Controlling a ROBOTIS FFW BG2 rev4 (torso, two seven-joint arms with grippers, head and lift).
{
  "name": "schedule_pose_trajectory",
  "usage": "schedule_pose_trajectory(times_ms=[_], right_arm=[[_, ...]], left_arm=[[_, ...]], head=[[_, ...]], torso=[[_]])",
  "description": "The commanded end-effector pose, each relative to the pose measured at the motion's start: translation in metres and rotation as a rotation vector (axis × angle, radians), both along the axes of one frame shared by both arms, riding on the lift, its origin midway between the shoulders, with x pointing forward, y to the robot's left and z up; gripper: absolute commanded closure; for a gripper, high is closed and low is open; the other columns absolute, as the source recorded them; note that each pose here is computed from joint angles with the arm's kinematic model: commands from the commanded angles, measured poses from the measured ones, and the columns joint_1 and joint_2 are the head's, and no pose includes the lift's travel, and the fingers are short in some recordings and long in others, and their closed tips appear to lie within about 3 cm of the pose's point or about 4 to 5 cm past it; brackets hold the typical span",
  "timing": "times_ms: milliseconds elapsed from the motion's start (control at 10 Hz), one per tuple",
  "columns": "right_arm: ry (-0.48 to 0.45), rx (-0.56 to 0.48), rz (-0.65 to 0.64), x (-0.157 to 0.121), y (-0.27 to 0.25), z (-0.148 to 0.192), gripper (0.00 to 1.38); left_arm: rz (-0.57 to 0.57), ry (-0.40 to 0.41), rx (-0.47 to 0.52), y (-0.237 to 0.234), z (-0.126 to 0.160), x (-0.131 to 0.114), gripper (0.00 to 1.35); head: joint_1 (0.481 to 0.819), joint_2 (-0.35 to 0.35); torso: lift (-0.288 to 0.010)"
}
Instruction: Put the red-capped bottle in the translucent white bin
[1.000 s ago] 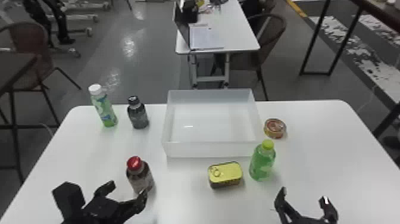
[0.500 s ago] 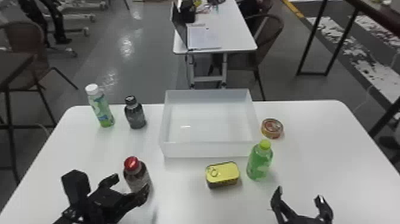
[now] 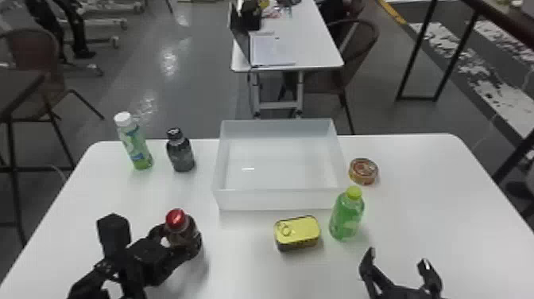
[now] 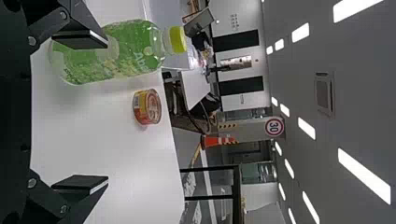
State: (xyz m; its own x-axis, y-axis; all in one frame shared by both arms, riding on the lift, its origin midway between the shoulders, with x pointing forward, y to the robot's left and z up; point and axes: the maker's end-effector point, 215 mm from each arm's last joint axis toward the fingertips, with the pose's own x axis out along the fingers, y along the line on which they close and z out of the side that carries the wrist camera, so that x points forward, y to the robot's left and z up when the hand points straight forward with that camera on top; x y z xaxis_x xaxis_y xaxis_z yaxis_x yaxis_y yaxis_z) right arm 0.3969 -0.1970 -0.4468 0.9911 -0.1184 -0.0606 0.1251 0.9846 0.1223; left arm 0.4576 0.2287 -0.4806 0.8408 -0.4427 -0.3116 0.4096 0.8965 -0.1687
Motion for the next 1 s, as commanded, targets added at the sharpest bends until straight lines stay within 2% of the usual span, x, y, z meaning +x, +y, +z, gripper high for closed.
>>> schedule_pose_trajectory(times_ms=[0,300,500,600,900], right_arm=[[0.0,0.001,0.001,0.0,0.001,0.0,0.25],[0.002,0.004,0.002,0.0,0.001,-0.001,0.25],[0.004,0.006,0.0,-0.001,0.0,-0.002,0.25],[0.006,0.006,0.0,-0.001,0.0,-0.002,0.25],[0.006,0.008,-0.001,-0.001,0.0,-0.003,0.25]], left_arm=[[-0.003,-0.002,0.002,0.0,-0.001,0.001,0.82],[-0.006,0.014,-0.042,-0.011,0.008,0.0,0.83],[0.013,-0.038,-0.055,-0.012,0.057,0.009,0.83],[0.029,-0.037,-0.107,-0.017,0.086,0.016,0.83],[-0.034,-0.086,-0.173,-0.039,0.144,0.041,0.83]], head=[[0.695,0.042],[0.695,0.038],[0.695,0.029],[0.695,0.028],[0.695,0.015]], torso=[[-0.079],[-0.079],[-0.079],[-0.079],[-0.079]])
